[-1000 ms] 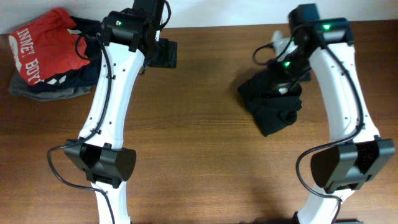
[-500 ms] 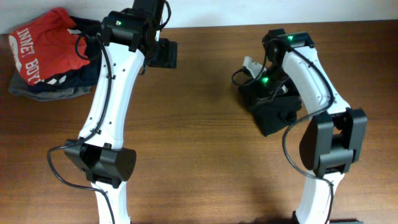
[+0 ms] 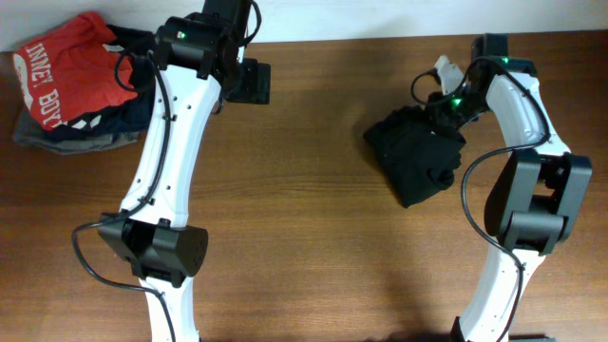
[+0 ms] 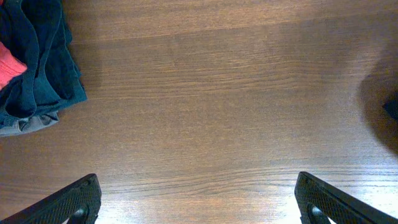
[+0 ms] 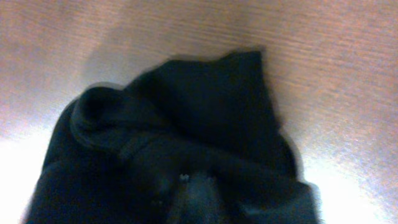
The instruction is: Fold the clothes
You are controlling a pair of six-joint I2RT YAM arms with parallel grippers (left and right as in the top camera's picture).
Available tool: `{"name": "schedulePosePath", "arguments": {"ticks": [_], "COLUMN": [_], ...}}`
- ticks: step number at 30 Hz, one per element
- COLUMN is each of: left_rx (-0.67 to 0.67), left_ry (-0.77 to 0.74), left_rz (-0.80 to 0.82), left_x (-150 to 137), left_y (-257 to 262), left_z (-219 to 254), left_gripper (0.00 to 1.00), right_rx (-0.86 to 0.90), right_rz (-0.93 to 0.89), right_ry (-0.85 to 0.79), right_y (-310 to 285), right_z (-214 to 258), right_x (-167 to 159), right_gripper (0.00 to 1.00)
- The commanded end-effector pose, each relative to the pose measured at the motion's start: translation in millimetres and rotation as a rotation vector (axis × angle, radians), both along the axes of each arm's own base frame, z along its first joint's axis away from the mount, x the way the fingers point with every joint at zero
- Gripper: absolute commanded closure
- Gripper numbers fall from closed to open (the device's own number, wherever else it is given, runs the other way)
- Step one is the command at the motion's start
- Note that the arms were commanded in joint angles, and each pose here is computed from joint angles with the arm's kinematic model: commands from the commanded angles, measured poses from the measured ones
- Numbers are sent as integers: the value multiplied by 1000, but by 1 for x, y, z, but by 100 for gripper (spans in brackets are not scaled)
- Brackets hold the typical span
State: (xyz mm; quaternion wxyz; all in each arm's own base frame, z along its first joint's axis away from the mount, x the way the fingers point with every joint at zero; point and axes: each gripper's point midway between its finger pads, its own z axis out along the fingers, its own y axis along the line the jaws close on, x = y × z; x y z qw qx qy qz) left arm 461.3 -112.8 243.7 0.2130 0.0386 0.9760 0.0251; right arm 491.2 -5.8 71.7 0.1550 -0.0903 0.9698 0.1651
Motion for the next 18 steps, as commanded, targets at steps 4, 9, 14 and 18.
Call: {"name": "schedulePosePath", "arguments": {"ticks": [4, 9, 14, 18], "left_rx": [-8, -9, -9, -9], "left_ry": [13, 9, 10, 10], "left_rz": [10, 10, 10, 9], "left_x": [0, 1, 0, 0], "left_y": [-1, -1, -1, -1], "left_z": [-5, -4, -4, -4], "left_gripper": [1, 1, 1, 1], "right_rx": [-68, -34, 54, 72], "right_rz": [-170, -177, -134, -133], "right_ry": [1, -47, -2, 162], "right_y": [-19, -14, 12, 27], "right_z": [0, 64, 130, 120], "right_x": [14, 16, -16, -49], "right_gripper": [74, 73, 37, 23]}}
